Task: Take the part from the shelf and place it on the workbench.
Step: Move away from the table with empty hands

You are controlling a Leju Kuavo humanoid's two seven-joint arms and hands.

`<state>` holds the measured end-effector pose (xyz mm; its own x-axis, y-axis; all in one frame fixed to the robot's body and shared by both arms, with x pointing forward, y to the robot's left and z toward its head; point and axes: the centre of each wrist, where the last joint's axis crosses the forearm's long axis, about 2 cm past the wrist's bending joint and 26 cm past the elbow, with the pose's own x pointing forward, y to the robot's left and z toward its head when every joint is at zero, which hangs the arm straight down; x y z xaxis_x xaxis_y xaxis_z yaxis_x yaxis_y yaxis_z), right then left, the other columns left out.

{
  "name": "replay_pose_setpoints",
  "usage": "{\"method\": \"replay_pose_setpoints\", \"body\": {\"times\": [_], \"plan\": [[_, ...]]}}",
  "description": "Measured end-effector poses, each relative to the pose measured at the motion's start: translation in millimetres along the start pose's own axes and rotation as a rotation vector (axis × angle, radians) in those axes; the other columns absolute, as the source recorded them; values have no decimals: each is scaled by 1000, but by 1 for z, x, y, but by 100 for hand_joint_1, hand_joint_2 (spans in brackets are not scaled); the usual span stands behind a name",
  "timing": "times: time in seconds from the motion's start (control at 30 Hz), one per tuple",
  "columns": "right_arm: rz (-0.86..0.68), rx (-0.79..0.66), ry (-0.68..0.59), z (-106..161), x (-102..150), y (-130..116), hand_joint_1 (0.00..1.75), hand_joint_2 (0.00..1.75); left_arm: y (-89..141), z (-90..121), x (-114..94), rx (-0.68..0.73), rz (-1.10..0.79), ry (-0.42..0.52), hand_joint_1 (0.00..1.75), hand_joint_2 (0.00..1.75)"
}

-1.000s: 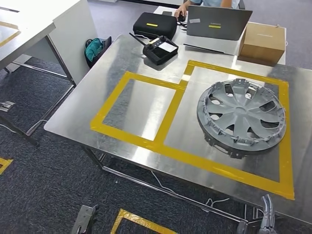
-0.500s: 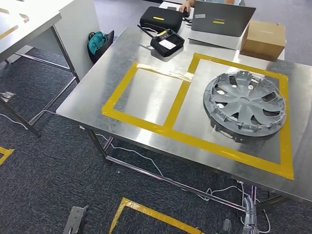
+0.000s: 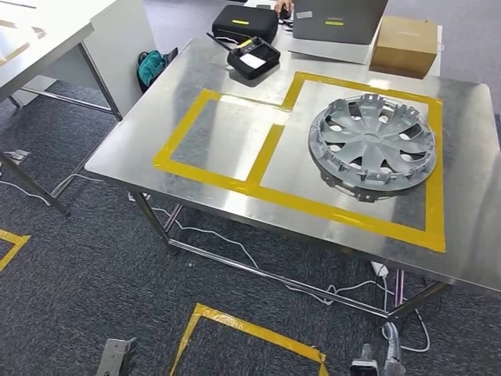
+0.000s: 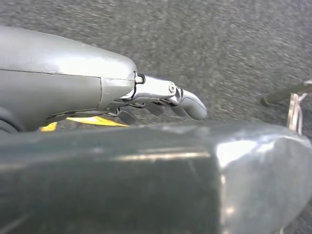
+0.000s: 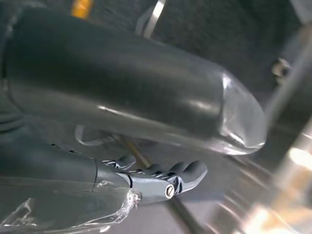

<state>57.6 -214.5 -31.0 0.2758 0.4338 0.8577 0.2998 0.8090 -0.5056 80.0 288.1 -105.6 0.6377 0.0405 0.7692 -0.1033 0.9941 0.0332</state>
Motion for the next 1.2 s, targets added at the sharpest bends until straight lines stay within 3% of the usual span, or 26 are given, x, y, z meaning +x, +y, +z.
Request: {"method": "replay_pose_setpoints", "body": {"times": [0.17,0.3,0.5,0.77,1.2], "plan": [[-54,61,220,-2,-27,7,0,0,0,-1,2,-2,-5,-12,0,0],[-86,93,444,13,-49,14,0,0,0,2,-2,-4,-8,-3,0,0],[-99,142,644,30,-59,26,0,0,1,4,-4,-28,-21,-6,0,0],[-112,173,729,39,-59,35,0,0,0,4,-5,-44,-32,-10,0,0],[-89,224,766,47,-58,40,0,0,-14,-1,3,-100,-70,-20,0,0]]}}
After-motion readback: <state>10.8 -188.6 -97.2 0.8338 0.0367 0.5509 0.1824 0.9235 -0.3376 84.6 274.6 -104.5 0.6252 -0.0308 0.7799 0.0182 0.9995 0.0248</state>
